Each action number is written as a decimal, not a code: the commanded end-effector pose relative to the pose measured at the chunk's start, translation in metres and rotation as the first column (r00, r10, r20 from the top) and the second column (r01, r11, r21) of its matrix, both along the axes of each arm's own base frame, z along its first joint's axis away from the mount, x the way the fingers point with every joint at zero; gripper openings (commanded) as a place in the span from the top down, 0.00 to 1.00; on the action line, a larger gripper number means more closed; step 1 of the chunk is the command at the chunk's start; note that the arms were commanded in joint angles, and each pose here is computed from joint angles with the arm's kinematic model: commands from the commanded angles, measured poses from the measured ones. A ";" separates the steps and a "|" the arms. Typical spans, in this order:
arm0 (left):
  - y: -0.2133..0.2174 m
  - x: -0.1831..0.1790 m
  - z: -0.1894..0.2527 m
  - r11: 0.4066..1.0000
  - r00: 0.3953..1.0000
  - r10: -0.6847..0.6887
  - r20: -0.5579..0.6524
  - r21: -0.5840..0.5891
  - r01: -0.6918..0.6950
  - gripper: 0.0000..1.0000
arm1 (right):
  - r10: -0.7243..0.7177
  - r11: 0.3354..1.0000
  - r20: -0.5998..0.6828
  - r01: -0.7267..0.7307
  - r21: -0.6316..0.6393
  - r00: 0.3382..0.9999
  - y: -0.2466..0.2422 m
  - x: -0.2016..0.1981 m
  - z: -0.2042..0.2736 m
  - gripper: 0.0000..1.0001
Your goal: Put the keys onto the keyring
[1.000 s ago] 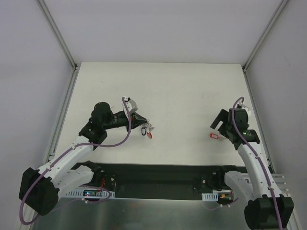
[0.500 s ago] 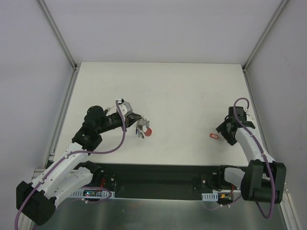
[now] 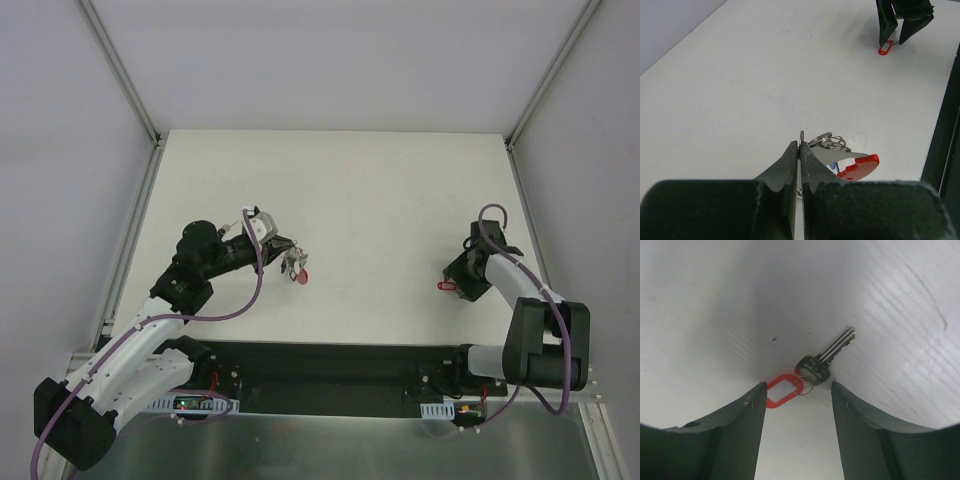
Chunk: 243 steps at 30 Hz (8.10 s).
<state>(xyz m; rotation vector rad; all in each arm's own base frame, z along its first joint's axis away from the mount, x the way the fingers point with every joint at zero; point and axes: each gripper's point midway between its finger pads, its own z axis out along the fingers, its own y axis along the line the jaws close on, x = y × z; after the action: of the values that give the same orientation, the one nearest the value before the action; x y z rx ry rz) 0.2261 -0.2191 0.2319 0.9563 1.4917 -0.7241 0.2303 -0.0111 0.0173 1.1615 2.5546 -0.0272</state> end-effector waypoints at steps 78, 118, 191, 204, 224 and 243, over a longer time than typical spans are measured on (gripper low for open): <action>-0.007 -0.001 0.018 0.998 0.998 -0.054 0.042 -0.027 0.055 1.00 | 0.189 0.961 -0.091 -0.203 -0.185 0.978 -0.011 -0.023 0.038 0.45; -0.007 -0.002 0.017 0.998 0.997 -0.062 0.034 -0.030 0.063 1.00 | 0.273 0.886 -0.241 -0.341 -0.314 0.931 0.019 0.010 0.003 0.81; -0.011 -0.005 0.015 0.995 0.996 -0.091 0.015 -0.030 0.091 1.00 | 0.556 0.774 -0.142 -0.573 -0.270 0.819 0.076 0.021 0.015 0.98; -0.011 -0.004 0.014 0.996 0.996 -0.092 0.013 -0.023 0.092 1.00 | 0.902 0.286 -0.309 -0.954 -0.091 0.300 0.158 0.008 0.041 0.99; -0.011 -0.008 0.016 0.993 0.993 -0.111 0.031 -0.021 0.112 1.00 | 0.897 -0.018 -0.441 -0.997 0.069 -0.047 0.193 -0.012 0.010 0.98; -0.013 -0.008 0.014 0.993 0.993 -0.117 0.019 -0.020 0.118 1.00 | 0.921 -0.043 -0.389 -0.998 -0.034 -0.027 0.222 0.014 0.043 0.75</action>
<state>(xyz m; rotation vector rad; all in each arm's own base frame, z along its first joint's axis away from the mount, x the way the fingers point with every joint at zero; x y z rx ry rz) 0.2159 -0.2301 0.2197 1.0264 1.5036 -0.8213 0.2362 0.1995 0.0235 -1.1880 2.8592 -0.3095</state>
